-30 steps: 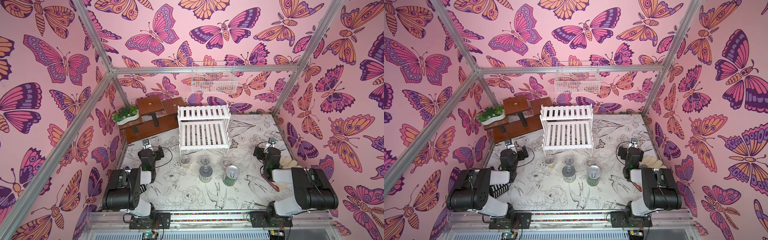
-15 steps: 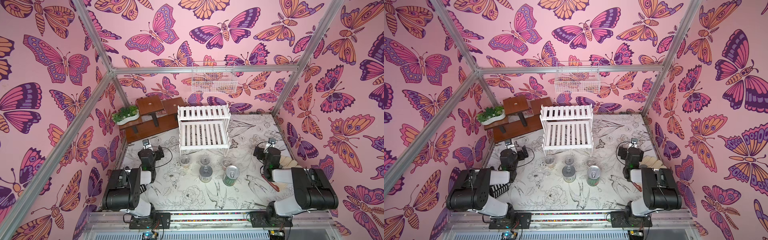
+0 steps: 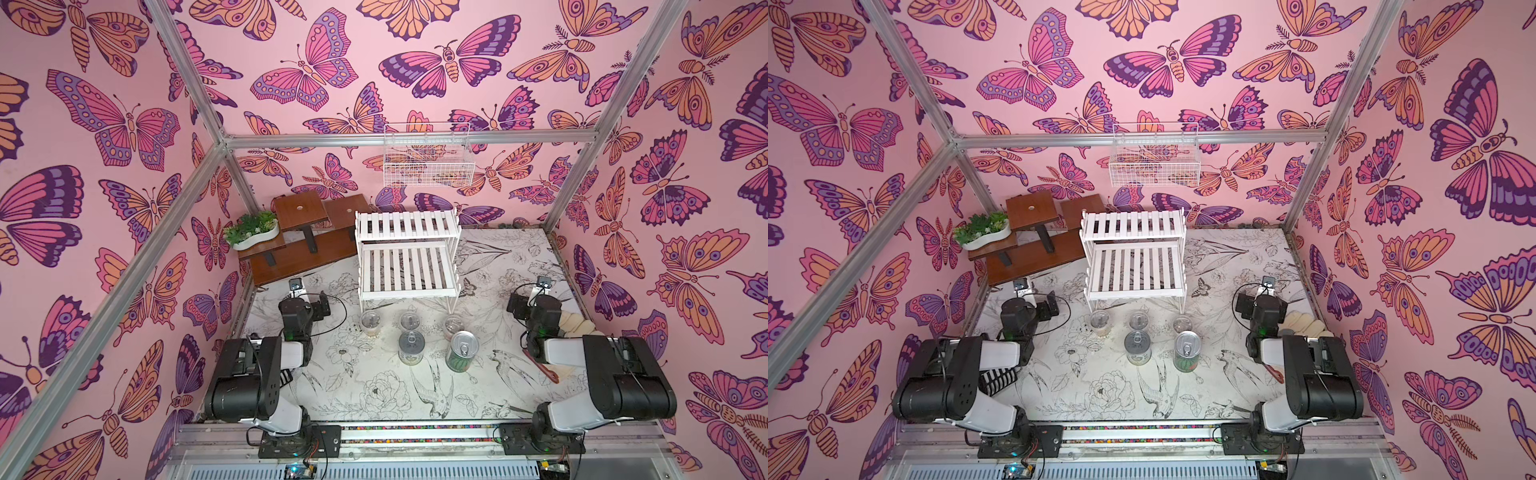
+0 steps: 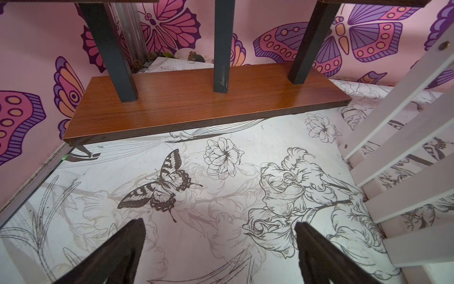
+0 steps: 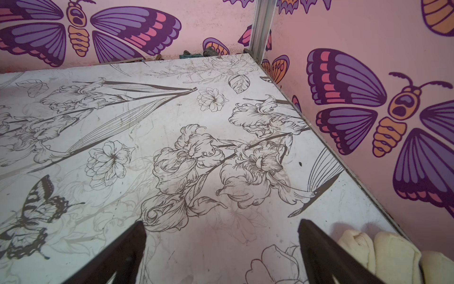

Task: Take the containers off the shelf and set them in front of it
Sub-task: Reset both arms

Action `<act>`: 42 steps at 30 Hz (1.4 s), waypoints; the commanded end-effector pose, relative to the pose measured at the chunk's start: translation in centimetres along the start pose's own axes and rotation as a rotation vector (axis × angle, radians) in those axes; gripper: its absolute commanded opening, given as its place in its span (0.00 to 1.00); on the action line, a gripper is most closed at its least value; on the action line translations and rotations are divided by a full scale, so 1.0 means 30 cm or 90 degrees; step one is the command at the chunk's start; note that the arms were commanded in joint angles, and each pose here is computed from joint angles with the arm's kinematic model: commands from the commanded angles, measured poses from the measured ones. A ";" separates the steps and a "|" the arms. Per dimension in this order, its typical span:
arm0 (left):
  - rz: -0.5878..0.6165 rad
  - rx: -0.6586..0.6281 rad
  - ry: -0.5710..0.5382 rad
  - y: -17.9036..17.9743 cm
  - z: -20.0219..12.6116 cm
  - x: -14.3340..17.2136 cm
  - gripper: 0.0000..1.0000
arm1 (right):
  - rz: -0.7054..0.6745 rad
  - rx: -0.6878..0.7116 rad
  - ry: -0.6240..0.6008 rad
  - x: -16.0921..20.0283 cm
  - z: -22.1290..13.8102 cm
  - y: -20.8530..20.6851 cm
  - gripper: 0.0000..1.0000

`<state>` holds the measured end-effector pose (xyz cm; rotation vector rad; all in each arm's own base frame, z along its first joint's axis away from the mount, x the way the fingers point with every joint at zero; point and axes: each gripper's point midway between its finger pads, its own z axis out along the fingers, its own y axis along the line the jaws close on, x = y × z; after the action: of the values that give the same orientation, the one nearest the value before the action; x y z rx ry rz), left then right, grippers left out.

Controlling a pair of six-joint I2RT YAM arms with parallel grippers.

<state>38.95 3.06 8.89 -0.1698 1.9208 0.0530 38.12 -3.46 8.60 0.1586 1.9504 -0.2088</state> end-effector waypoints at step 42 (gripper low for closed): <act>0.000 -0.025 0.001 0.015 0.007 -0.005 1.00 | 0.010 0.009 -0.014 -0.036 0.006 -0.009 0.99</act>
<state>38.83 3.68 8.80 -0.2076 1.9219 0.0891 38.12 -3.46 8.60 0.1586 1.9504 -0.2088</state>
